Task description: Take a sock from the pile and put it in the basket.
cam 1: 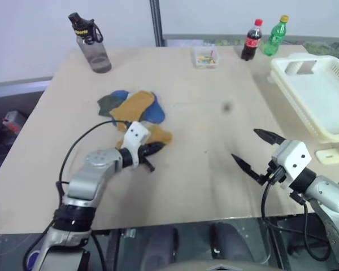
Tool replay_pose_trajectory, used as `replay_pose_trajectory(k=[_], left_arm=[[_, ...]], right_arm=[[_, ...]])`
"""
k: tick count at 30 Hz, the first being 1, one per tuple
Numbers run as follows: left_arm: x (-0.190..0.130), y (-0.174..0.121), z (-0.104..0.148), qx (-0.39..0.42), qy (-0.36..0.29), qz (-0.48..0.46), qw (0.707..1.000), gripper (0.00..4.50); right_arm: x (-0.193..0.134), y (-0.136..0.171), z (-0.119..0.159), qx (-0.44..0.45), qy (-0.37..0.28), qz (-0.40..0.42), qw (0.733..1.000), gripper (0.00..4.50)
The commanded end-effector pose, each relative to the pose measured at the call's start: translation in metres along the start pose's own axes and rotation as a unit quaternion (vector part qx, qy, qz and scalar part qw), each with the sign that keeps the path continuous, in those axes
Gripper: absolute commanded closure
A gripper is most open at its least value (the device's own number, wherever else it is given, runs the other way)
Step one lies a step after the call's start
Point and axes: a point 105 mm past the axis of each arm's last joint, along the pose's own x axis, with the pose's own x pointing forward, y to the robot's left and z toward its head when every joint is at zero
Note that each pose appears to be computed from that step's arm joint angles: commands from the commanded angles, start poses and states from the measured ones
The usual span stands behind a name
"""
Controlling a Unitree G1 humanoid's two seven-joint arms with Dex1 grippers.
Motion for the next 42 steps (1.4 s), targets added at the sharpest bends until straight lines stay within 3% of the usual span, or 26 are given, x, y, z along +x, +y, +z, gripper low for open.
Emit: replay_pose_trajectory(k=[1, 3, 9, 15, 17, 20, 24, 29, 35, 39, 41, 42], left_arm=[[-0.005, -0.030, 0.019, 0.003, -0.023, -0.082, 0.996, 4.42], [0.003, -0.042, 0.023, -0.008, -0.026, -0.113, 0.993, 4.42], [0.077, -0.080, 0.036, 0.013, -0.037, -0.186, 0.982, 4.42], [0.112, -0.095, 0.044, 0.070, -0.040, -0.239, 0.968, 4.42], [0.111, -0.097, 0.044, 0.077, -0.043, -0.257, 0.962, 4.42], [0.099, -0.094, 0.045, 0.085, -0.052, -0.270, 0.958, 3.56], [0.067, -0.084, 0.050, 0.081, -0.066, -0.268, 0.958, 2.05], [0.031, -0.062, 0.045, 0.037, -0.065, -0.215, 0.974, 2.05], [0.029, -0.012, 0.012, 0.022, -0.016, -0.041, 0.999, 2.05], [0.040, -0.005, -0.010, 0.017, 0.015, -0.007, 1.000, 2.00], [0.045, -0.007, -0.012, 0.014, 0.016, -0.006, 1.000, 2.57], [0.048, -0.011, -0.011, 0.013, 0.012, -0.014, 1.000, 2.74]], right_arm=[[0.000, 0.000, 0.010, -0.013, -0.020, -0.002, 1.000, 0.00], [0.000, 0.000, 0.010, -0.012, -0.019, -0.002, 1.000, 0.00], [-0.008, 0.002, -0.001, 0.011, 0.020, -0.013, 1.000, 0.00], [-0.019, 0.006, -0.012, 0.061, 0.068, -0.027, 0.995, 0.00], [-0.021, 0.006, -0.015, 0.061, 0.086, -0.040, 0.994, 0.00], [-0.019, 0.007, -0.016, 0.076, 0.095, -0.037, 0.992, 0.00], [-0.010, 0.007, -0.014, 0.109, 0.093, -0.029, 0.989, 0.00], [0.009, 0.004, -0.028, 0.134, 0.117, -0.021, 0.984, 0.00], [0.031, 0.013, -0.059, 0.159, 0.154, 0.001, 0.975, 0.00], [0.035, 0.018, -0.076, 0.159, 0.175, 0.012, 0.972, 1.25], [0.035, 0.017, -0.078, 0.156, 0.175, 0.011, 0.972, 2.27], [0.034, 0.016, -0.078, 0.156, 0.175, 0.009, 0.972, 2.54]])
